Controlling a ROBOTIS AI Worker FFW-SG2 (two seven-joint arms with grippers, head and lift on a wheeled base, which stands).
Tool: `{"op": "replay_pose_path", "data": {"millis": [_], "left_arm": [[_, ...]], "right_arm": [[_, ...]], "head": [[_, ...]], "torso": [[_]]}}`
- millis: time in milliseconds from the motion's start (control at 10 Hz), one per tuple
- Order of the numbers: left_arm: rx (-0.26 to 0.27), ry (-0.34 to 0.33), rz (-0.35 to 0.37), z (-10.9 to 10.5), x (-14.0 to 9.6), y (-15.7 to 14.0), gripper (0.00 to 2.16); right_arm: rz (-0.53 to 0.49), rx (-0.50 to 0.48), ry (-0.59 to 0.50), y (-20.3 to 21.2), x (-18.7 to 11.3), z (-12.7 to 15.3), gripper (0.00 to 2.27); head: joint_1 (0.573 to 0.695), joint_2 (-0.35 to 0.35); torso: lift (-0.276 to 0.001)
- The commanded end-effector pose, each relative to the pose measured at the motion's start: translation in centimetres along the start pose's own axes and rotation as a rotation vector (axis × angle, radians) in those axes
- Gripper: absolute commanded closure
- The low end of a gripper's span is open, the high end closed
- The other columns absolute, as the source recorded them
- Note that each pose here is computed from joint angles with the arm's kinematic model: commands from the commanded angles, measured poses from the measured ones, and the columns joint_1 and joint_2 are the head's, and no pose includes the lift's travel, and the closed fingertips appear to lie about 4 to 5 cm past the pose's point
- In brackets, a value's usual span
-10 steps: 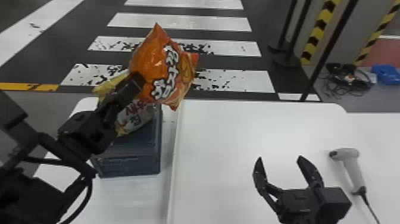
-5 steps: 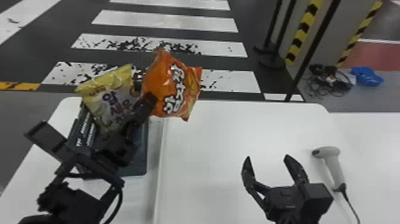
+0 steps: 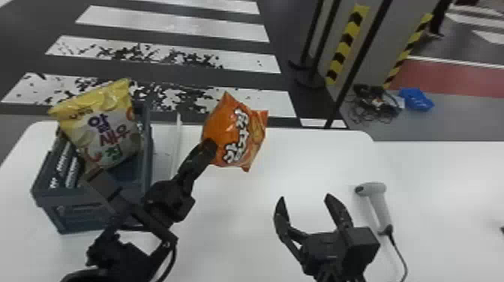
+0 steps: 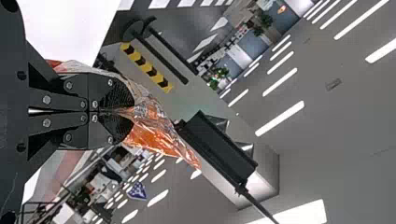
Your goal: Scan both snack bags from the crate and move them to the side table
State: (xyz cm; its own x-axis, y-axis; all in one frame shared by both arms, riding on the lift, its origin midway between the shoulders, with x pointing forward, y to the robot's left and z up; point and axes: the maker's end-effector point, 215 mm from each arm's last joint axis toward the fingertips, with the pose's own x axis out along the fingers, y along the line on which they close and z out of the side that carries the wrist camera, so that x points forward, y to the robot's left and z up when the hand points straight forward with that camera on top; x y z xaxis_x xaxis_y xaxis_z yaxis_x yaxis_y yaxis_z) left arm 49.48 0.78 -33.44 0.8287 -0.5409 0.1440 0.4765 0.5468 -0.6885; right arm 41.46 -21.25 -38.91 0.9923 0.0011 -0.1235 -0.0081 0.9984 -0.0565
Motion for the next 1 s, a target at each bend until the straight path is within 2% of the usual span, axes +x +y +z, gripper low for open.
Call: {"op": "replay_pose_path", "data": {"millis": [0,300,400,500,600,700,800,900], "left_arm": [[-0.028,0.025,-0.004,-2.3,0.7,0.0,2.14],[-0.096,0.106,0.001,-7.2,0.4,1.7,2.14],[-0.156,0.132,-0.011,-8.9,0.6,1.8,2.13],[-0.185,0.156,-0.034,-10.3,0.7,1.2,2.09],[-0.195,0.181,-0.054,-11.3,1.0,0.3,1.89],[-0.227,0.210,-0.036,-12.4,0.9,0.2,1.15],[-0.218,0.217,-0.042,-12.6,1.1,-0.4,0.23],[-0.231,0.235,-0.044,-13.2,0.9,-0.6,0.00]], "right_arm": [[-0.005,-0.001,0.000,-0.3,0.0,0.0,0.11],[-0.011,-0.002,0.005,-0.5,0.0,-0.2,0.11],[-0.014,0.000,0.008,-0.5,0.0,-0.3,0.11],[-0.017,0.000,0.009,-0.5,0.0,-0.4,0.11],[-0.018,0.000,0.009,-0.6,0.0,-0.4,0.11],[-0.019,0.001,0.010,-0.5,0.0,-0.4,0.11],[-0.021,0.001,0.010,-0.7,0.0,-0.4,0.11],[-0.023,0.003,0.010,-0.8,0.0,-0.4,0.11]], "head": [[0.695,-0.236],[0.695,-0.282],[0.695,-0.293],[0.695,-0.305],[0.695,-0.322],[0.695,-0.331],[0.695,-0.346],[0.695,-0.350]], "torso": [[-0.099],[-0.099],[-0.099],[-0.099],[-0.099],[-0.099],[-0.099],[-0.099]]}}
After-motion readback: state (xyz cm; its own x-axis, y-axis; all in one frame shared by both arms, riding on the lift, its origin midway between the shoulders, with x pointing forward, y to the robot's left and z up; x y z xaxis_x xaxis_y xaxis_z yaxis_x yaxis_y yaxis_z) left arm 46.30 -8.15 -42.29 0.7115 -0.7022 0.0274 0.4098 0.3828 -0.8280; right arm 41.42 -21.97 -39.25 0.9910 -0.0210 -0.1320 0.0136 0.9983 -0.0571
